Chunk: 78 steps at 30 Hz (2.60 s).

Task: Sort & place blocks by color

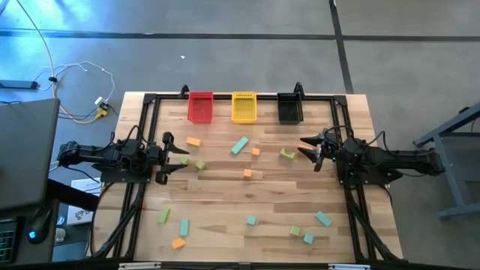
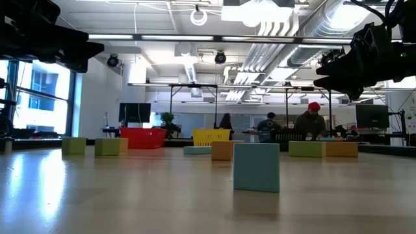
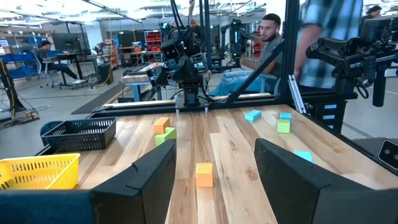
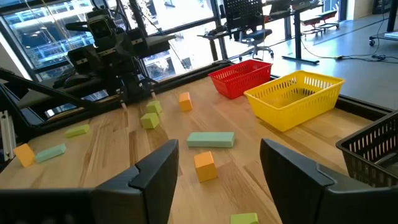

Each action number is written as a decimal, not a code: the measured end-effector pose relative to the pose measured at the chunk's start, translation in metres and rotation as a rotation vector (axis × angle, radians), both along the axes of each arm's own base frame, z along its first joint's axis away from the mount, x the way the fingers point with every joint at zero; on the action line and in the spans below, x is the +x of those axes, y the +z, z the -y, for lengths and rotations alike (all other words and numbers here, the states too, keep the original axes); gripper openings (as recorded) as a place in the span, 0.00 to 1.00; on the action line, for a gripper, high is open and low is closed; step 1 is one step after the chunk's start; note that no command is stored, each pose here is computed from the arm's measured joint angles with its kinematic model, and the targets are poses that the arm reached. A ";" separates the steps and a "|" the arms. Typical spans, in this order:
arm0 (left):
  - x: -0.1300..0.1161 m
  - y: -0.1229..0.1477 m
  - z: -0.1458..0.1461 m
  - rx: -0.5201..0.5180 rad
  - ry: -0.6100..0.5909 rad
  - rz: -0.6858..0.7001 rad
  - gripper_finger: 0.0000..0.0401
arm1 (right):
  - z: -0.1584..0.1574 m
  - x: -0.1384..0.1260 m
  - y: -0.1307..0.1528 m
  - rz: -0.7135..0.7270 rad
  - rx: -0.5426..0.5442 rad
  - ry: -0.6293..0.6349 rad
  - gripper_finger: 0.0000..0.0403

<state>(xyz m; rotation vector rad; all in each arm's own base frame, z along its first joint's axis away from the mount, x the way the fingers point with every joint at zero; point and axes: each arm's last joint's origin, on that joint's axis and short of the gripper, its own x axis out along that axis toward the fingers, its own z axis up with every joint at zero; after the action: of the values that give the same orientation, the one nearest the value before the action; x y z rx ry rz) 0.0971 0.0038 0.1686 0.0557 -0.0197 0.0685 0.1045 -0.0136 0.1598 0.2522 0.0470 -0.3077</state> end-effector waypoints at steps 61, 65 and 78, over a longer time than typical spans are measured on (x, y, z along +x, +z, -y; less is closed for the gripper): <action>0.000 0.001 0.000 -0.299 0.009 0.037 0.52 | 0.000 0.000 0.000 0.000 0.000 0.000 0.53; 0.000 0.002 -0.002 -0.338 0.048 0.049 0.52 | 0.000 0.000 0.000 0.000 0.000 0.000 0.53; -0.001 0.012 -0.003 -0.397 0.086 0.176 0.52 | 0.000 0.000 0.000 0.000 0.000 0.000 0.53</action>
<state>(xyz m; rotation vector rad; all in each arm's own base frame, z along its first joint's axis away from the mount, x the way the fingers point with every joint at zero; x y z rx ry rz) 0.0956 0.0072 0.1809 -0.3463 -0.1794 0.1624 0.1045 -0.0135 0.1598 0.2522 0.0471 -0.3074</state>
